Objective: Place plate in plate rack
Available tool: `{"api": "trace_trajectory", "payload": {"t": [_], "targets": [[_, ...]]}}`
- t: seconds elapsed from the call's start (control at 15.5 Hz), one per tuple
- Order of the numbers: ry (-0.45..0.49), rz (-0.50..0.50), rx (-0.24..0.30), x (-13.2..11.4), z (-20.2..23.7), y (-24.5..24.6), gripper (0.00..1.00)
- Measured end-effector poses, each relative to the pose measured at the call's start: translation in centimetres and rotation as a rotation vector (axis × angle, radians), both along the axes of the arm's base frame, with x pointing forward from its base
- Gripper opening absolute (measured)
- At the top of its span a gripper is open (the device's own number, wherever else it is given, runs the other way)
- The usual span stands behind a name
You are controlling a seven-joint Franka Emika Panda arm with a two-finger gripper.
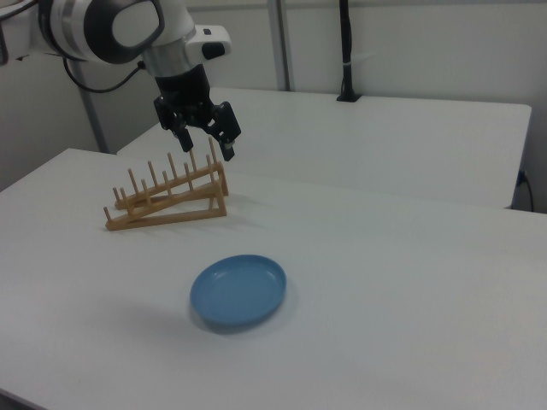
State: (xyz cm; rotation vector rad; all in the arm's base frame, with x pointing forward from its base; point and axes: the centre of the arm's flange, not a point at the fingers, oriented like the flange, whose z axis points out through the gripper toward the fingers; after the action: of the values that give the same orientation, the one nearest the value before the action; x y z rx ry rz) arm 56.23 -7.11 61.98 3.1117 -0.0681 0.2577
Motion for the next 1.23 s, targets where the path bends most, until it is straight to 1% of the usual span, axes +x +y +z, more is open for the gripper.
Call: {"api": "trace_trajectory", "payload": {"t": [1.23], "targets": [[-0.006,0.0,0.0,-0.14,0.33,-0.02,1.0]]}}
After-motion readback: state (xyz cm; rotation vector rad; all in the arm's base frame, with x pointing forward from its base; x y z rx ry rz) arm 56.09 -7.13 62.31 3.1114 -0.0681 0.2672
